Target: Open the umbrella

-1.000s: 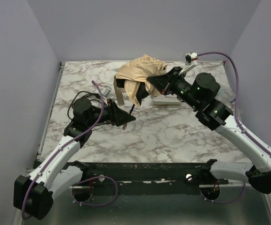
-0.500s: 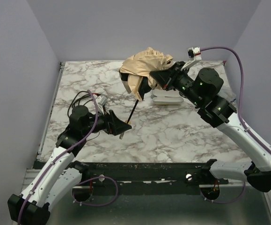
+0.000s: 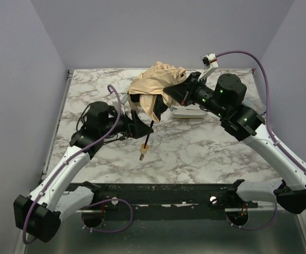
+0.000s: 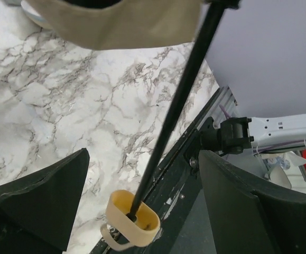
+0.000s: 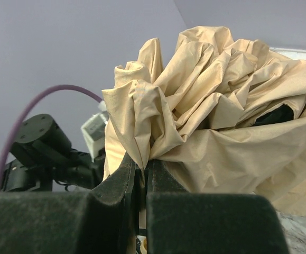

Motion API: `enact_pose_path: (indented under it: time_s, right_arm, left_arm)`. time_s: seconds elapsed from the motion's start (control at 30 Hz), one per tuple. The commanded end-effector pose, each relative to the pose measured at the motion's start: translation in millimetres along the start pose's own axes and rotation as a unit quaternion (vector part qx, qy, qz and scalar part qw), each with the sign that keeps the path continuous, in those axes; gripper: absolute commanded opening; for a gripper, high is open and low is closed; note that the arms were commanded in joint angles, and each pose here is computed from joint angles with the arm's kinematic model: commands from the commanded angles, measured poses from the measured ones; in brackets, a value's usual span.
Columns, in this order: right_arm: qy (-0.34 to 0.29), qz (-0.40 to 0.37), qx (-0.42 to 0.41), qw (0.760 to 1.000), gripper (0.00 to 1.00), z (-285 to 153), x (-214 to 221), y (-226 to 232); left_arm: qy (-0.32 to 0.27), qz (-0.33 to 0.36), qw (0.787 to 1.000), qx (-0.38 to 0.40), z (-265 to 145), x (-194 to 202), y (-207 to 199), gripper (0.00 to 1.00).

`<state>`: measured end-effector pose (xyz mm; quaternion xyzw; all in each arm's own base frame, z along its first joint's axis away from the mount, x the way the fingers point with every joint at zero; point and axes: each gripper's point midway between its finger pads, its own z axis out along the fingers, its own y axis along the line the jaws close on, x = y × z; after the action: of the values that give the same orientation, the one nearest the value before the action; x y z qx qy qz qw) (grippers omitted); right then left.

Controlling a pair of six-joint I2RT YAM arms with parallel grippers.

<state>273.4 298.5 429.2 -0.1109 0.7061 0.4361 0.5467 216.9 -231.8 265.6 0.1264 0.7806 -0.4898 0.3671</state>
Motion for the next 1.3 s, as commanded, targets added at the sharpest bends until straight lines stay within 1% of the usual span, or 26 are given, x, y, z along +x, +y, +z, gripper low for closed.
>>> enact_pose_path:
  time_s: [0.0,0.17,0.23,0.27,0.37,0.43,0.57,0.63,0.67,0.73,0.87,0.9,0.93,0.97,1.0,1.03,1.07,1.13,1.27]
  right_arm:
    - [-0.05,-0.003,-0.042,0.998,0.01,-8,-39,27]
    - [-0.054,0.002,-0.042,0.998,0.01,-3,-42,28]
    - [-0.059,0.004,-0.035,0.998,0.01,-2,-45,26]
    - [-0.061,0.004,-0.031,0.998,0.01,0,-45,24]
    - [-0.062,0.005,-0.025,0.998,0.01,3,-47,23]
    - [-0.059,0.007,-0.017,0.998,0.01,6,-45,19]
    - [-0.059,0.01,0.001,0.998,0.01,10,-43,11]
    - [-0.06,0.009,0.015,0.998,0.01,12,-44,7]
    - [-0.064,0.009,0.028,0.998,0.01,13,-46,2]
    - [-0.063,0.008,0.055,0.997,0.01,18,-46,-8]
    - [-0.029,0.009,0.109,0.994,0.01,40,-30,-33]
    - [-0.02,0.01,0.115,0.993,0.03,44,-27,-36]
    - [-0.001,0.012,0.125,0.992,0.14,50,-17,-42]
    - [0.009,0.013,0.126,0.992,0.3,54,-12,-43]
    - [0.023,0.014,0.128,0.991,0.52,57,-5,-46]
    - [0.033,0.014,0.126,0.991,0.7,58,0,-46]
    - [0.041,0.014,0.123,0.991,0.82,59,4,-45]
    - [0.046,0.014,0.123,0.991,0.91,57,7,-46]
    - [0.042,0.014,0.125,0.991,0.93,43,9,-47]
  left_arm:
    - [0.027,-0.004,0.999,0.028,18,11,-1,0.83]
    - [0.059,-0.005,0.997,0.049,34,34,-7,0.81]
    - [0.071,-0.001,0.996,0.052,38,44,-9,0.78]
    - [0.077,-0.001,0.996,0.051,39,50,-9,0.75]
    - [0.085,-0.006,0.995,0.05,40,63,-8,0.58]
    - [0.083,-0.01,0.995,0.05,38,66,-8,0.43]
    - [0.076,-0.013,0.996,0.054,31,69,-12,0.22]
    - [0.073,-0.019,0.996,0.056,28,71,-14,0.07]
    - [0.069,-0.023,0.995,0.061,26,71,-17,0.02]
    - [0.067,-0.037,0.995,0.07,24,75,-20,0.0]
    - [0.051,-0.075,0.991,0.095,19,70,-35,0.0]
    - [0.048,-0.089,0.99,0.097,19,67,-38,0.0]
    - [0.044,-0.1,0.989,0.095,18,64,-40,0.0]
    - [0.044,-0.113,0.988,0.092,17,62,-42,0.0]
    - [0.042,-0.126,0.987,0.086,17,60,-43,0.0]
    - [0.043,-0.142,0.986,0.079,17,58,-43,0.0]
    - [0.041,-0.153,0.984,0.076,17,55,-44,0.0]
    - [0.041,-0.167,0.982,0.084,18,50,-50,0.0]
    - [0.037,-0.164,0.981,0.095,22,35,-59,0.0]
